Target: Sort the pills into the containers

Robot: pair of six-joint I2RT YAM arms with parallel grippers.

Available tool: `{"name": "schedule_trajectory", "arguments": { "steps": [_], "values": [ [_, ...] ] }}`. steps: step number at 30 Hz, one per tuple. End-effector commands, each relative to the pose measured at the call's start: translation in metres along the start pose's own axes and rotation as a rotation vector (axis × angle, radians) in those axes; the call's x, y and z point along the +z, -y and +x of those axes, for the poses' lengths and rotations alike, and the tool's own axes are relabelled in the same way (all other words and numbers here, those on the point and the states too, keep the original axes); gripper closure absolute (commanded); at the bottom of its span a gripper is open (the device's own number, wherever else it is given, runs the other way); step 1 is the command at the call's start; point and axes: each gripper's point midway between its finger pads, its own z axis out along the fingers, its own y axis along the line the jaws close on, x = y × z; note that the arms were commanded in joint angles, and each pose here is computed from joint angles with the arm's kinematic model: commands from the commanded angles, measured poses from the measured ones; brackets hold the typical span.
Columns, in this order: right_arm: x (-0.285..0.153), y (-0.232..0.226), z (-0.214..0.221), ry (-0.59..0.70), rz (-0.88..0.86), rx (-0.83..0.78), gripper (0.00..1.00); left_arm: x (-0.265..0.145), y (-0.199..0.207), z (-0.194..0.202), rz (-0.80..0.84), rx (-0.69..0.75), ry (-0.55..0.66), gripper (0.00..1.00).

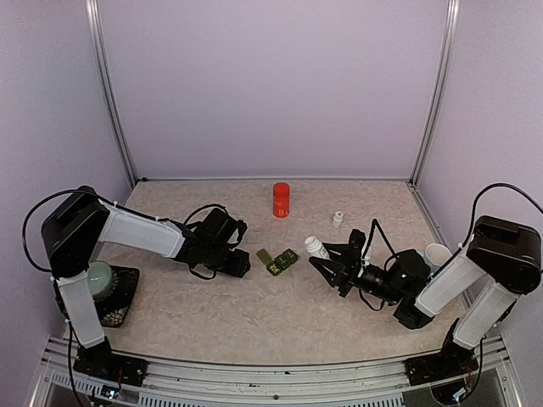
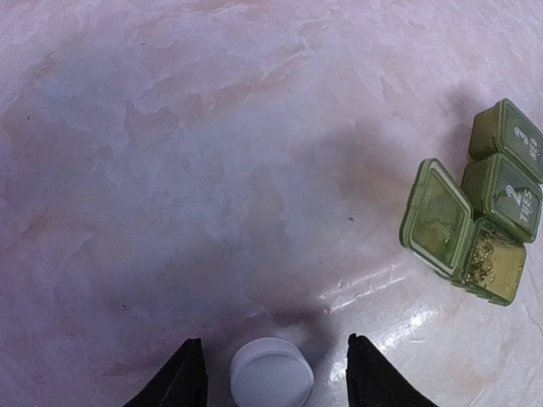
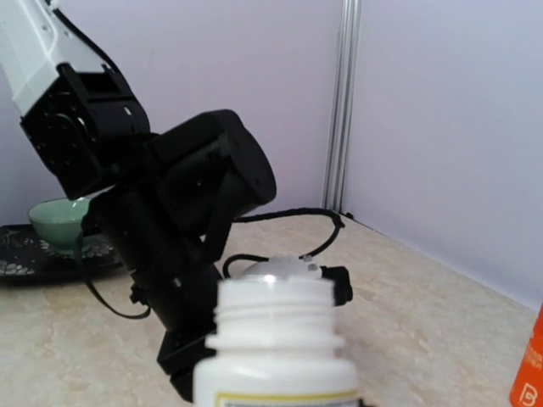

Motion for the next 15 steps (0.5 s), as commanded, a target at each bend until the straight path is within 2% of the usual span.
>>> {"name": "schedule_trajectory", "arguments": {
  "steps": [1,9,15],
  "values": [
    [-0.0042,-0.0033,-0.0261,0.095,-0.008,-0.034,0.94,0.0018,0.0003,-0.0036,-0.012,-0.001,0.001,0.46],
    [-0.0041,-0.0011,-0.0301,0.096,0.003,-0.045,0.94,-0.0022,0.0010,-0.0022,-0.020,0.005,-0.001,0.50],
    [-0.0031,-0.0008,-0.0299,0.088,0.003,-0.044,0.94,-0.0018,-0.0008,0.0008,-0.028,0.007,-0.002,0.64]
  ]
}}
